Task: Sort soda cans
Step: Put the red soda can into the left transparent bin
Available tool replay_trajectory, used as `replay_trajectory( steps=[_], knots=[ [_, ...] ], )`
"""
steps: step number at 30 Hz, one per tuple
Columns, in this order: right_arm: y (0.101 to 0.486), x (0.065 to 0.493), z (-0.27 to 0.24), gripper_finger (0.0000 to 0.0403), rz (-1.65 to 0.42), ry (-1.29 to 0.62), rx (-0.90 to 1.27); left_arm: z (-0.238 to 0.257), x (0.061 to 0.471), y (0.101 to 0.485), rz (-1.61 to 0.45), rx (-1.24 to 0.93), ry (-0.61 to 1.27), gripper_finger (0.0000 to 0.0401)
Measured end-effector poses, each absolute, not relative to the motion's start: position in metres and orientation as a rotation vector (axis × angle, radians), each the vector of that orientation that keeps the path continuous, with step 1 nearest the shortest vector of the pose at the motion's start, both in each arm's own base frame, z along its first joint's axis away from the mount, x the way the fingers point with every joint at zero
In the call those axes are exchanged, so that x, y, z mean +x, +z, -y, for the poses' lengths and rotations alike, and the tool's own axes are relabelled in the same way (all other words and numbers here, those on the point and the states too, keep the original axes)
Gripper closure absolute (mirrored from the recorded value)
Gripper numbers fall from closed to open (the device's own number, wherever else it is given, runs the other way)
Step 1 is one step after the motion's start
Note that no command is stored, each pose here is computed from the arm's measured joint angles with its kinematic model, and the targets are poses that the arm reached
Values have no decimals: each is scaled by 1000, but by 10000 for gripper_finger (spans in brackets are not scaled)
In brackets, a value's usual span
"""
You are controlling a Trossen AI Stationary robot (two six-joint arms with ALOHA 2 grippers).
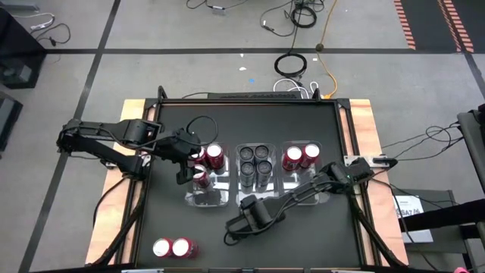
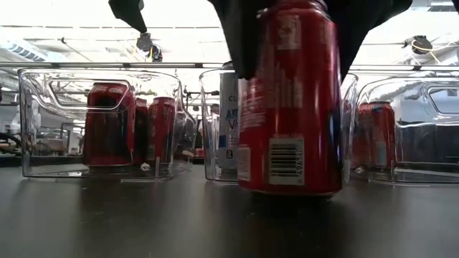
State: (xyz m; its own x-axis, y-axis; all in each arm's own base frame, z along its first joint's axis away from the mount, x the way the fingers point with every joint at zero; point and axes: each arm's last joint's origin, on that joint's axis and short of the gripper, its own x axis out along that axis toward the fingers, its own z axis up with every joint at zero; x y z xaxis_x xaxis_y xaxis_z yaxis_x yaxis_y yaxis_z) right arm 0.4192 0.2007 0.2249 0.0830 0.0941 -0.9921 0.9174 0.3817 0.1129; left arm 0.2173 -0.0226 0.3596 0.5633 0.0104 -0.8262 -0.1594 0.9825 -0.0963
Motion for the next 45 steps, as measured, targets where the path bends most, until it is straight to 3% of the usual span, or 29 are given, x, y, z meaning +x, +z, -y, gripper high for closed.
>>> replay_trajectory(
  steps=[6, 25, 36, 45],
  knots=[
    [226, 420, -203, 50, -1332, -809, 1056, 23, 217, 360, -968, -160, 96, 16],
    [241, 410, -208, 49, -1279, -796, 990, 23, 219, 361, -952, -164, 95, 16],
    [299, 371, -218, 48, -1132, -742, 930, 23, 223, 363, -902, -177, 91, 16],
    [315, 307, -261, 48, -1098, -873, 906, 55, 254, 354, -830, -113, -57, 16]
  ],
)
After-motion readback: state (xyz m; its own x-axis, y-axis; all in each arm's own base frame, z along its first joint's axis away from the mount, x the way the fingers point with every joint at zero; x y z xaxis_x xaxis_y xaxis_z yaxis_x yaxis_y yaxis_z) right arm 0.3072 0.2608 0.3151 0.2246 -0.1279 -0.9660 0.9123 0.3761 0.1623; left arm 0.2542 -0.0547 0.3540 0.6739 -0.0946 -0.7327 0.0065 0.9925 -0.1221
